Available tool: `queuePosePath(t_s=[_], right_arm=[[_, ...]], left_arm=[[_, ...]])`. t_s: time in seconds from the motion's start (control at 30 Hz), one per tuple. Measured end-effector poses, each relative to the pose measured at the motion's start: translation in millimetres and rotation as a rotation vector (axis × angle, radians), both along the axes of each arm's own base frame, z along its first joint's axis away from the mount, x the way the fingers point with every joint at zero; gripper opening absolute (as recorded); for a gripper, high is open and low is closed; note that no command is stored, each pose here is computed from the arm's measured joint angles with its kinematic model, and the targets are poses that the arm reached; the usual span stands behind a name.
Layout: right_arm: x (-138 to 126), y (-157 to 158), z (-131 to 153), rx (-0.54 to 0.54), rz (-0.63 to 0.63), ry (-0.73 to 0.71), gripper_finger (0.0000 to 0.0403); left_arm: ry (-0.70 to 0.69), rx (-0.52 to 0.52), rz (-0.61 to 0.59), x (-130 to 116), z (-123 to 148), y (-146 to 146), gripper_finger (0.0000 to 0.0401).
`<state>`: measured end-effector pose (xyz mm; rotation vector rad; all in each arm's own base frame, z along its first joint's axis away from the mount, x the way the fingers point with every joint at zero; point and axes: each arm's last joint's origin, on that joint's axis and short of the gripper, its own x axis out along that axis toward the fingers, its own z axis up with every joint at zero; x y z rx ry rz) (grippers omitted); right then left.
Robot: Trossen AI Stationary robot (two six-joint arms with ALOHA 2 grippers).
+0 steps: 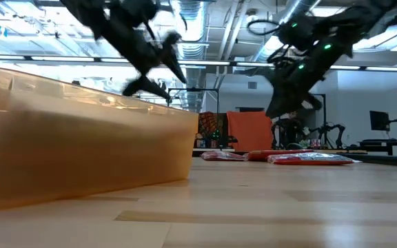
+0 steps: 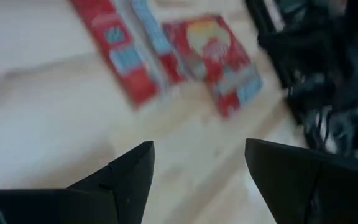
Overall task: Sort popcorn bags into baskets
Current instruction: Put the popcorn bag into the orange bin
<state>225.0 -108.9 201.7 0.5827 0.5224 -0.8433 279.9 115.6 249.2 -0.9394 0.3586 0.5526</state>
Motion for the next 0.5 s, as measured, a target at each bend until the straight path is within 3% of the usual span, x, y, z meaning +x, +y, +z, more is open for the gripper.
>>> queuePosePath(t_s=[0.13,0.3,0.5], right_arm=[[16.9,-28.3,-5.0,-0.031,-0.005,0.091,0.0069],[45.4,-57.0,-28.0,0.005,0.015,0.198,0.0057],[85.9,-72.4,-56.4,0.065,0.067,0.277,0.0038]], left_arm=[[-0.047,-0.063,0.017,14.4,-33.6,39.7,0.0238],[-0.071,-0.151,-0.004,26.8,-67.5,56.4,0.0238],[-0.031,-0.098,0.074,29.0,-79.3,62.3,0.0238]])
